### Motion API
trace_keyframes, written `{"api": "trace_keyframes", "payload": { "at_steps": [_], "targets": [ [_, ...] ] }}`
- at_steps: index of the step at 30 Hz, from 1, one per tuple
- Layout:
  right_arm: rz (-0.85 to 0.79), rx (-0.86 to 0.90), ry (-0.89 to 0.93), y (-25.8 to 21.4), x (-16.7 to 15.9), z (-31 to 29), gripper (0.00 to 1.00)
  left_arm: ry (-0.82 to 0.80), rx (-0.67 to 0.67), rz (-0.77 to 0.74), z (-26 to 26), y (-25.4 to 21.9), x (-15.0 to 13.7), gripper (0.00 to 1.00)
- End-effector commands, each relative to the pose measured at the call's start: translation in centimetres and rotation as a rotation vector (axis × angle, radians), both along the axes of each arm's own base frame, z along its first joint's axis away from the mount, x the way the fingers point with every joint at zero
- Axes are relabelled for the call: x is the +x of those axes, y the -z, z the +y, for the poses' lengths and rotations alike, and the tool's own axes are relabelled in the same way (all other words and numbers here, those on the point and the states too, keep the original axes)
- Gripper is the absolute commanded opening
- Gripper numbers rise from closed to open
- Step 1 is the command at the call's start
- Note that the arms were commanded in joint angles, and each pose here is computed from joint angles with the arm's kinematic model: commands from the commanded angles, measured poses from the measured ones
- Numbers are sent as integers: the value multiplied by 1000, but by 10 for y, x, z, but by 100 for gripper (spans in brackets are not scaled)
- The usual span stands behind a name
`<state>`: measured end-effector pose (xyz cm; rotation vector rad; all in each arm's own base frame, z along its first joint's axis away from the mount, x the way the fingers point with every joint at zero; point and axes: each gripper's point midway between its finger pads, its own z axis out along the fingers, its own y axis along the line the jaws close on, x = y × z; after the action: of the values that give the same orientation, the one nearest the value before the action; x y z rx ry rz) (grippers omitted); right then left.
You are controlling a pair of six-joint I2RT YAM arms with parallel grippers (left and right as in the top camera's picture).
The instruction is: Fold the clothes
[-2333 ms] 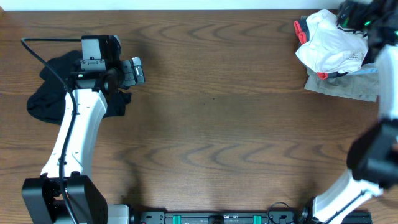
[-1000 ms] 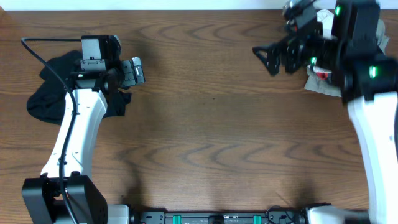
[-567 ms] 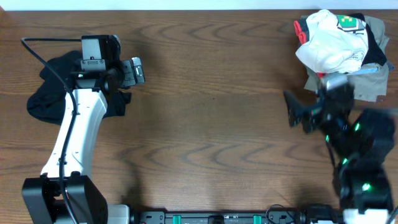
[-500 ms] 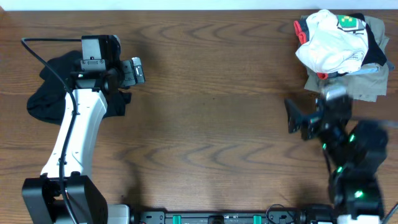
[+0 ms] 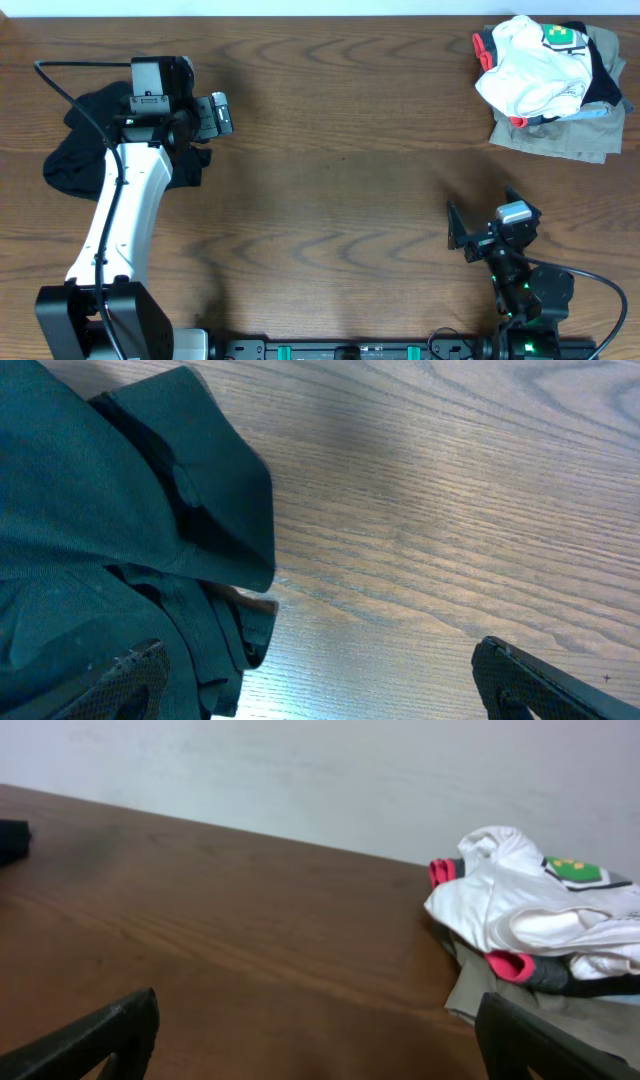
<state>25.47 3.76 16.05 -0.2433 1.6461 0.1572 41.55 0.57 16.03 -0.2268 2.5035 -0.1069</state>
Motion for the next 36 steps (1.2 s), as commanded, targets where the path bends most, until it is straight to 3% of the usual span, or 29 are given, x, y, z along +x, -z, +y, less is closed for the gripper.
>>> {"api": "trace_keyframes", "payload": {
  "at_steps": [1, 8, 13, 36],
  "targets": [
    [-27, 10, 31, -2, -1, -6, 99, 3, 20, 0, 4, 0, 3, 98],
    [30, 3, 55, 14, -8, -9, 99, 3, 20, 0, 4, 0, 3, 98],
    [-47, 0, 61, -3, -11, -10, 99, 3, 20, 0, 4, 0, 3, 98],
    [-42, 1, 60, -2, -11, -10, 99, 3, 20, 0, 4, 0, 3, 98]
  ]
}}
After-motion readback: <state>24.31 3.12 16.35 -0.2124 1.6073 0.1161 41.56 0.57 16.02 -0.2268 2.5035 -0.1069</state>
